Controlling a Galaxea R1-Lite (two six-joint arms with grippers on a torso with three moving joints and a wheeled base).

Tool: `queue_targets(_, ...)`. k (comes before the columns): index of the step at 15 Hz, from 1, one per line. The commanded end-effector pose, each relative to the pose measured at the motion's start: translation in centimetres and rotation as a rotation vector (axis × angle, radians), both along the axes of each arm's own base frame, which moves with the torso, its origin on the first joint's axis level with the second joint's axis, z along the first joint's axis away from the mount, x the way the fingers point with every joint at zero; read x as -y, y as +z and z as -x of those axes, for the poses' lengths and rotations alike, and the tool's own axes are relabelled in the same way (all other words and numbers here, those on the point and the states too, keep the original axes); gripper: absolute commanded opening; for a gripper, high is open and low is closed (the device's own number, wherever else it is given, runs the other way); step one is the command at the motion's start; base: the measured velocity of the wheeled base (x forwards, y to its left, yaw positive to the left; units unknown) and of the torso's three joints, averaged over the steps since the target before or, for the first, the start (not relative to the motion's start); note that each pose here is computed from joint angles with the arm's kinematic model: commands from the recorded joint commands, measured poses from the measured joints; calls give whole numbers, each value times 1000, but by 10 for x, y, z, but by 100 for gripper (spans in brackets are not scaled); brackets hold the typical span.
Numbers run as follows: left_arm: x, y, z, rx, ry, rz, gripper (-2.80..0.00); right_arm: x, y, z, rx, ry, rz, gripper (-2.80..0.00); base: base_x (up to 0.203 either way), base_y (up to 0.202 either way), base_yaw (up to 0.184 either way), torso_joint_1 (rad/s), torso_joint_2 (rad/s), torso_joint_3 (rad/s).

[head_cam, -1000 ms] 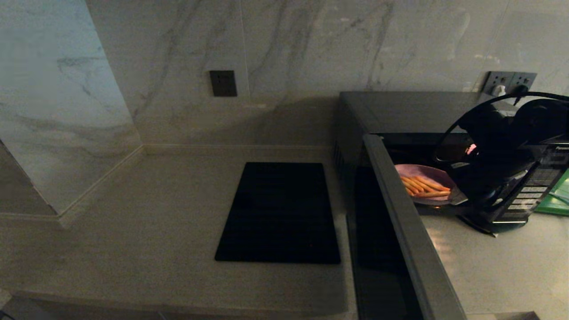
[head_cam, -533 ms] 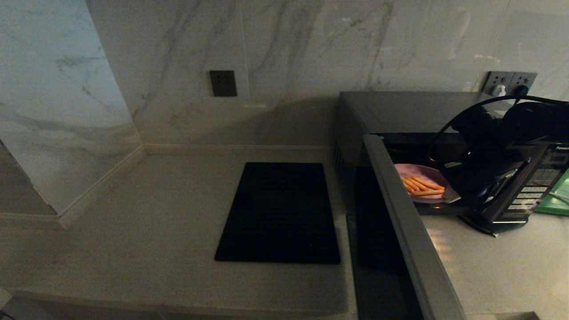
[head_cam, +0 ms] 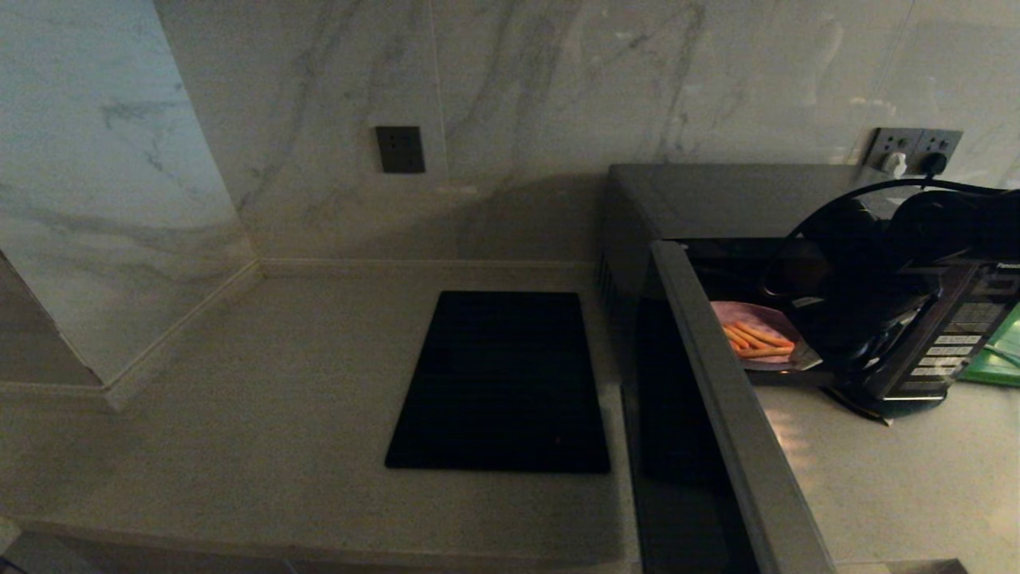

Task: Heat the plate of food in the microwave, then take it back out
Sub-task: Put the plate in the microwave oven

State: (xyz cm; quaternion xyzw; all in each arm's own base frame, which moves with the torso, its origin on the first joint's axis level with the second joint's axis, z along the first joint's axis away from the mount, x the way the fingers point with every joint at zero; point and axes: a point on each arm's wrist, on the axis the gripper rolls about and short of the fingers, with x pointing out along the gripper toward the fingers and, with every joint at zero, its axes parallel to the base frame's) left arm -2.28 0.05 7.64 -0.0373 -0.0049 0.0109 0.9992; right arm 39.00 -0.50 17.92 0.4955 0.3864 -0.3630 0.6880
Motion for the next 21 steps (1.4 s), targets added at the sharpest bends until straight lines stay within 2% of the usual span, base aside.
queue_targets(1, 0, 0, 0, -1, 1, 1, -280, 0, -6, -3, -15, -7, -2, -280, 0, 0, 0, 0, 0, 0)
queue_targets(21, 0, 0, 0, -1, 1, 1, -280, 0, -14, -14, -18, -5, -1, -280, 0, 0, 0, 0, 0, 0)
